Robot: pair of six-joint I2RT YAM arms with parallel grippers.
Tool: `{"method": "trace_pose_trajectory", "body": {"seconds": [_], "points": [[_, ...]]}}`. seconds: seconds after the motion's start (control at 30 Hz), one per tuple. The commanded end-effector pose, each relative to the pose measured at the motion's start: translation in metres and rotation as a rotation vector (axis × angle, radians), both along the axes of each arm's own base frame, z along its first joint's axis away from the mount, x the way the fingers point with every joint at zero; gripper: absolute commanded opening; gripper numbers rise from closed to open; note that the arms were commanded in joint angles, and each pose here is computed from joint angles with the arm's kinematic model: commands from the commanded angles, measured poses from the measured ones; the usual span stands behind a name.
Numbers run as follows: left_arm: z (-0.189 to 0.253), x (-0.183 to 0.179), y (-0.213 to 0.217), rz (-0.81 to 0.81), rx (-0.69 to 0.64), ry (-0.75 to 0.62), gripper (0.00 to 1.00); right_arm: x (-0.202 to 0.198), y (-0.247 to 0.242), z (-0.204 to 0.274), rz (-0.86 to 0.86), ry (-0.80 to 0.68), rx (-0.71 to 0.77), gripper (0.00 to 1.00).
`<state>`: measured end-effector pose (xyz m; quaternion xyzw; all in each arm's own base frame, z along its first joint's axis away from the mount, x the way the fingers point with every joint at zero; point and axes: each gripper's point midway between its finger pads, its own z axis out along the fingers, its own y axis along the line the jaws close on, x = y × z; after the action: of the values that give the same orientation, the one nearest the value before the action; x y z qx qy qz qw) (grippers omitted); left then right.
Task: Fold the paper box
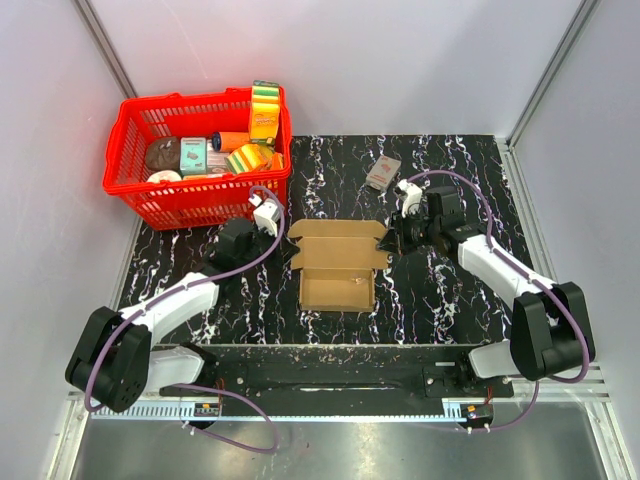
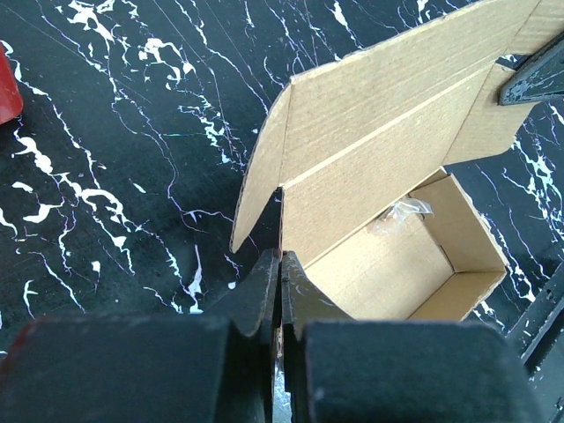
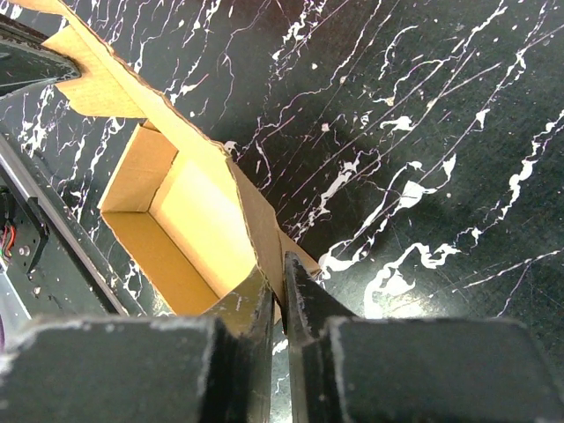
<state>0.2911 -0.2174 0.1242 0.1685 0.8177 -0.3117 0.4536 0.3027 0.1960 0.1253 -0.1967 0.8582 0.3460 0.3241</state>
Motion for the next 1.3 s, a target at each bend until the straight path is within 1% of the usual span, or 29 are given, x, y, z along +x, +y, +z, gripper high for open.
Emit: {"method": "trace_pose_trajectory", "body": {"seconds": [0.0,0.3,0.47,0.6,0.67,0.7,0.77,0.93,1.0,1.13,1.27], "points": [[0.030,0.013,-0.006,0.019,-0.037,-0.076,0.00,0.001,0.007,0.009,0.018,-0.008,0.020,0.11],[0.026,0.010,-0.010,0.073,-0.025,-0.039,0.00,-0.008,0.017,0.024,-0.032,-0.073,-0.026,0.08],[0.026,0.005,-0.017,0.116,-0.016,-0.026,0.00,-0.007,0.024,0.031,-0.100,-0.121,-0.064,0.03],[0.030,0.003,-0.016,0.170,-0.027,-0.028,0.00,-0.008,0.025,0.037,-0.163,-0.171,-0.057,0.01],[0.031,-0.003,-0.022,0.160,-0.035,-0.026,0.00,-0.006,0.026,0.042,-0.186,-0.206,-0.044,0.00],[0.034,0.000,-0.018,0.202,-0.038,-0.039,0.00,-0.009,0.025,0.040,-0.199,-0.209,-0.040,0.00],[0.038,-0.003,-0.022,0.204,-0.047,-0.050,0.00,-0.007,0.027,0.045,-0.227,-0.244,-0.021,0.00],[0.043,-0.008,-0.024,0.248,-0.056,-0.070,0.00,-0.011,0.026,0.044,-0.265,-0.268,-0.027,0.00],[0.045,-0.011,-0.024,0.263,-0.066,-0.081,0.00,-0.009,0.031,0.054,-0.280,-0.306,-0.003,0.00],[0.044,-0.018,-0.027,0.282,-0.079,-0.091,0.00,-0.009,0.029,0.059,-0.333,-0.350,-0.001,0.00],[0.040,-0.027,-0.034,0.285,-0.086,-0.104,0.00,-0.014,0.030,0.068,-0.356,-0.384,0.036,0.00]]}}
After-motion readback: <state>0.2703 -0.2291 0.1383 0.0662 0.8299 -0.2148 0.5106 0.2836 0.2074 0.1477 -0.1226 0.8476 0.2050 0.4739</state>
